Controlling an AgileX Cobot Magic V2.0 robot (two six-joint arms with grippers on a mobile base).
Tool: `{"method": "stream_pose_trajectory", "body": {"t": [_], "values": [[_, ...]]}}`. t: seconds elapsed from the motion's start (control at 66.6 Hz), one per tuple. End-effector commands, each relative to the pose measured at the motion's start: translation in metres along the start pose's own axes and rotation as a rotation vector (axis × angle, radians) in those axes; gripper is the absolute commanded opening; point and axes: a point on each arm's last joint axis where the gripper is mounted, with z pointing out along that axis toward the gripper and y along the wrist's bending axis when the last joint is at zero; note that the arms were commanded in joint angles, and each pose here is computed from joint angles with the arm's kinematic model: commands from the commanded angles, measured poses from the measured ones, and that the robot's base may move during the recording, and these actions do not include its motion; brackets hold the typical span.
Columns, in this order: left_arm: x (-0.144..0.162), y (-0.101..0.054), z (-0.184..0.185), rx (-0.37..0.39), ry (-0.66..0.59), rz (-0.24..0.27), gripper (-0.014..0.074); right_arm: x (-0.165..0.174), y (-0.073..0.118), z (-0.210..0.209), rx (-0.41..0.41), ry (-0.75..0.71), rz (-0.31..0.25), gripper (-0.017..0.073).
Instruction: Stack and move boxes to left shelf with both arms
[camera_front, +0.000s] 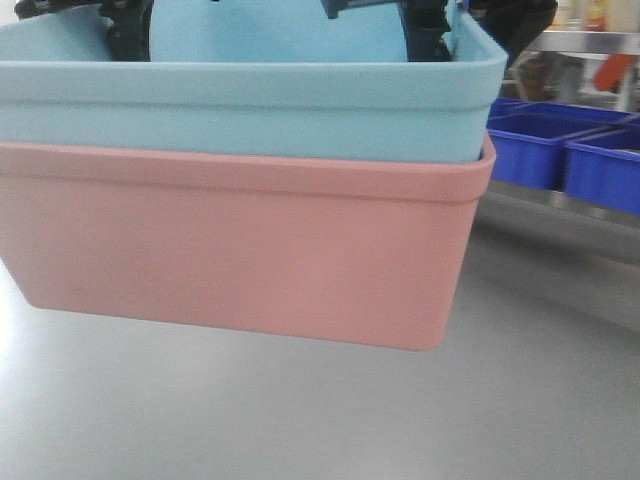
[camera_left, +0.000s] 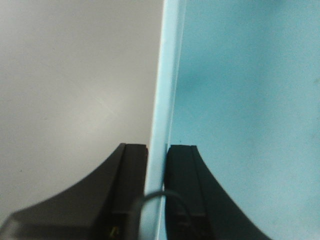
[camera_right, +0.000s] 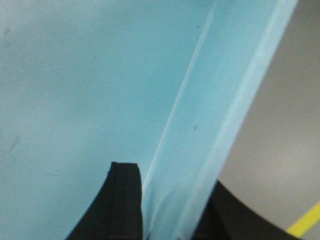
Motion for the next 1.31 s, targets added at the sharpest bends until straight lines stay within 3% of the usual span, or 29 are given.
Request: {"method": "stream_pose_trajectory", "body": {"t": [0.0,1.291], "values": [[-0.0147,-0.0302,-0.0378,0.264,-0.185,-0.071,-0.0003,-0.0277,0.0225,-0.0348,-0.259,-0.268,0.058,0.0055],[-0.0138,-0.0323,-0.0384,0.27,-0.183,-0.068,-0.0003,-0.0281,0.0221,-0.0348,-0.254,-0.274,0.052,0.0055]]}}
